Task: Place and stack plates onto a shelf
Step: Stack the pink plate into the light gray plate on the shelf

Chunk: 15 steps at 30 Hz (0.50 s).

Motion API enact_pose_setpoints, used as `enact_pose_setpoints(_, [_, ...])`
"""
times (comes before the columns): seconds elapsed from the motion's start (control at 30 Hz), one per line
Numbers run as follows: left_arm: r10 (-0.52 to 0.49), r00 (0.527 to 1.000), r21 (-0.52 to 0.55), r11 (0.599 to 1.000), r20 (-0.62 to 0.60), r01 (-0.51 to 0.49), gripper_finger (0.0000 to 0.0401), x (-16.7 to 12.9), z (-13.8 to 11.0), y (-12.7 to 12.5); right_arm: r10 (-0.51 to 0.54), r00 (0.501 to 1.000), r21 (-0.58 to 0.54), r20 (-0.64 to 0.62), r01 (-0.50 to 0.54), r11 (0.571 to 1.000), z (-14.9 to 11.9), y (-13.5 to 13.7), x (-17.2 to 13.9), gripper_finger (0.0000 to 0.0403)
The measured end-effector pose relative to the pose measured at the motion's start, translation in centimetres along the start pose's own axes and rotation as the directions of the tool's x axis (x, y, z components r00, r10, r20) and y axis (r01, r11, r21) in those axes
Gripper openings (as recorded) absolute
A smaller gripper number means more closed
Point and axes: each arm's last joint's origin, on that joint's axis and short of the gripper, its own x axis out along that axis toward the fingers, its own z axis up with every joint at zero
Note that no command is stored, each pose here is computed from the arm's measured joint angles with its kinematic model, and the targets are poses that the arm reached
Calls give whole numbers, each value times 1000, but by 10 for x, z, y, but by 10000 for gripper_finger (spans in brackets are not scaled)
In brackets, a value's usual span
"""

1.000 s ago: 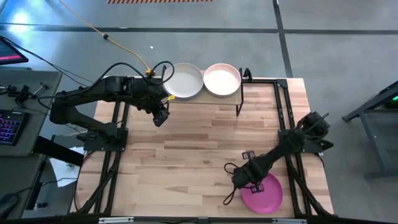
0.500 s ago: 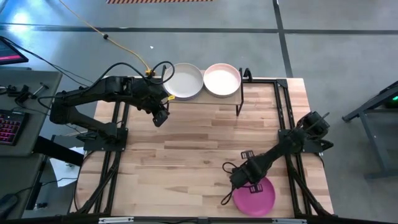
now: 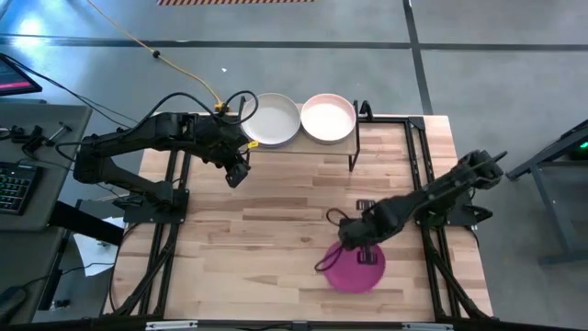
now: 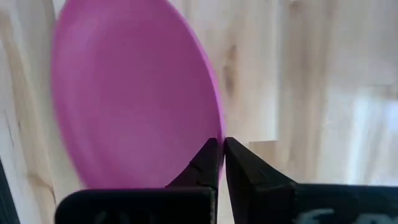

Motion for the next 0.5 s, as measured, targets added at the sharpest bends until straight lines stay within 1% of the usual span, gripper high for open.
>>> enact_pose_setpoints(0.17, [0, 1000, 0, 1000, 0, 0, 72, 0, 0, 0, -20, 999, 32, 26, 19, 999, 1, -13, -10, 0])
enact_pose_setpoints(0.4, [1, 1000, 0, 1000, -2, -1, 72, 0, 0, 0, -31, 999, 12, 40, 30, 999, 4, -21, -12, 0])
enact_pose_setpoints(0.5, [1, 1000, 21, 1000, -3, -1, 72, 0, 0, 0, -24, 998, 14, 58, 24, 1000, 6, -23, -12, 0])
